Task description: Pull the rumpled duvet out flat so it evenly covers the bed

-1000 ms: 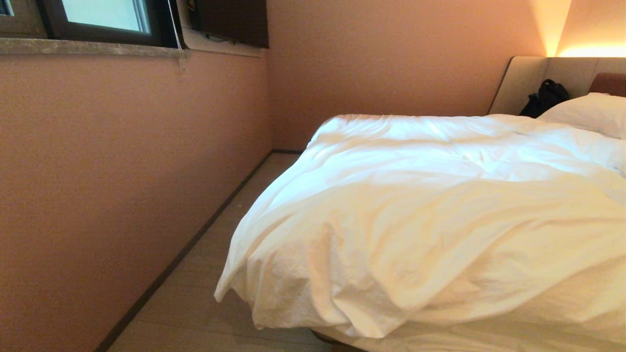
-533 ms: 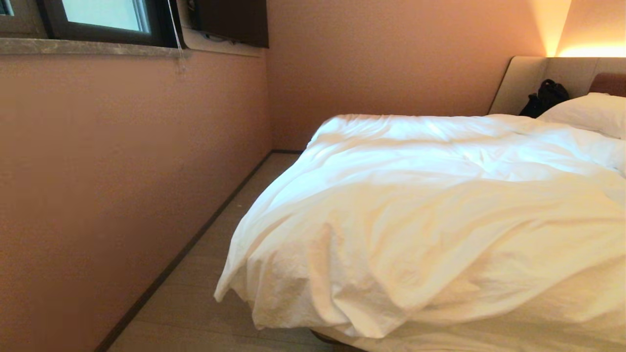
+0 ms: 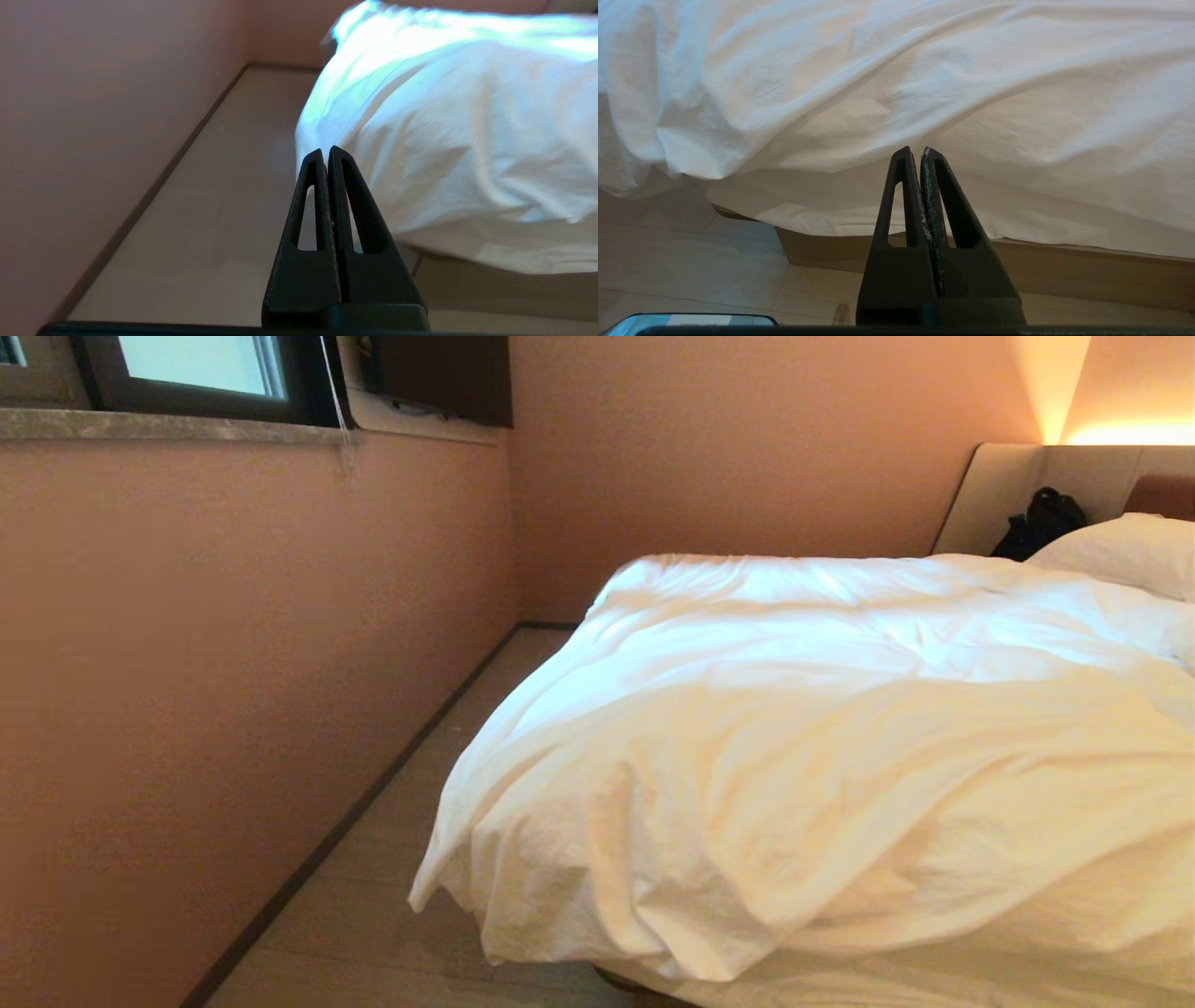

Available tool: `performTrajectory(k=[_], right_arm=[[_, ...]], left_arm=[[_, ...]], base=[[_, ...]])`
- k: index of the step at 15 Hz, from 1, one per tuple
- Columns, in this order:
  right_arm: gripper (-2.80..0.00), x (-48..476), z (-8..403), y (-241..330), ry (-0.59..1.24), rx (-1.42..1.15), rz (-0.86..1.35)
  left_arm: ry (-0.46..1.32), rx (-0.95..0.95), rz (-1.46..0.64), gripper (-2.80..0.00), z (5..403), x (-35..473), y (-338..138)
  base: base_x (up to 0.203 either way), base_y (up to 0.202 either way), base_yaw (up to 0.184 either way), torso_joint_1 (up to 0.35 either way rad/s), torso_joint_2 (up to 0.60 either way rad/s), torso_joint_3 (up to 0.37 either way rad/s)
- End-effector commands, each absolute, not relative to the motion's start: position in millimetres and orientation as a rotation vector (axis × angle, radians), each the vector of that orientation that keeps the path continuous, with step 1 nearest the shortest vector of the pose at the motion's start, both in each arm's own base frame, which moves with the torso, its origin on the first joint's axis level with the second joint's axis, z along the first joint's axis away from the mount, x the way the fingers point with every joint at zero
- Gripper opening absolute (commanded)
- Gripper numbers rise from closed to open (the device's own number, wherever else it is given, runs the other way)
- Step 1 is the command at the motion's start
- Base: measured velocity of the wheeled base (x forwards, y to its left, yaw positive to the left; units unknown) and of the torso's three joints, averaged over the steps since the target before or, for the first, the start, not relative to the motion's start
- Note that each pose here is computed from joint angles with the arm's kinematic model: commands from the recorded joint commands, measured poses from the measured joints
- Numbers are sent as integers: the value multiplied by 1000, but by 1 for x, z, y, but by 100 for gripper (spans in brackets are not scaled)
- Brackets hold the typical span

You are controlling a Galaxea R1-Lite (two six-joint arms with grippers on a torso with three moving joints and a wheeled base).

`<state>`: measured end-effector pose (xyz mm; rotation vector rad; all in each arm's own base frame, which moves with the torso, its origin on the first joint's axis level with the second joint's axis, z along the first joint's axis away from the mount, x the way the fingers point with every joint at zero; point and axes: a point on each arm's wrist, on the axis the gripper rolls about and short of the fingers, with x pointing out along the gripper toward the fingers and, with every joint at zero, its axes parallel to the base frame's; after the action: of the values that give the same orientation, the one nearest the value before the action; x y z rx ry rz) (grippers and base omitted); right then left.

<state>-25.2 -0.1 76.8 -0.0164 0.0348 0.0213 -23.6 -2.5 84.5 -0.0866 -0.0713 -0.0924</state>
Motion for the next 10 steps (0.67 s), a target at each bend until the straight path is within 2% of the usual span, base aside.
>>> performTrajectory(k=[1, 7, 10], right_arm=[[-280, -25, 77, 0, 37, -17, 22], [-280, -25, 77, 0, 37, -17, 22], [-280, -25, 77, 0, 37, -17, 22]], left_arm=[[-46, -87, -61, -280, 83, -24, -2], [-16, -98, -49, -280, 80, -24, -2], [-17, -169, -49, -280, 80, -23, -2]], base=[[0, 0, 0, 0, 0, 0], [0, 0, 0, 0, 0, 0], [0, 0, 0, 0, 0, 0]])
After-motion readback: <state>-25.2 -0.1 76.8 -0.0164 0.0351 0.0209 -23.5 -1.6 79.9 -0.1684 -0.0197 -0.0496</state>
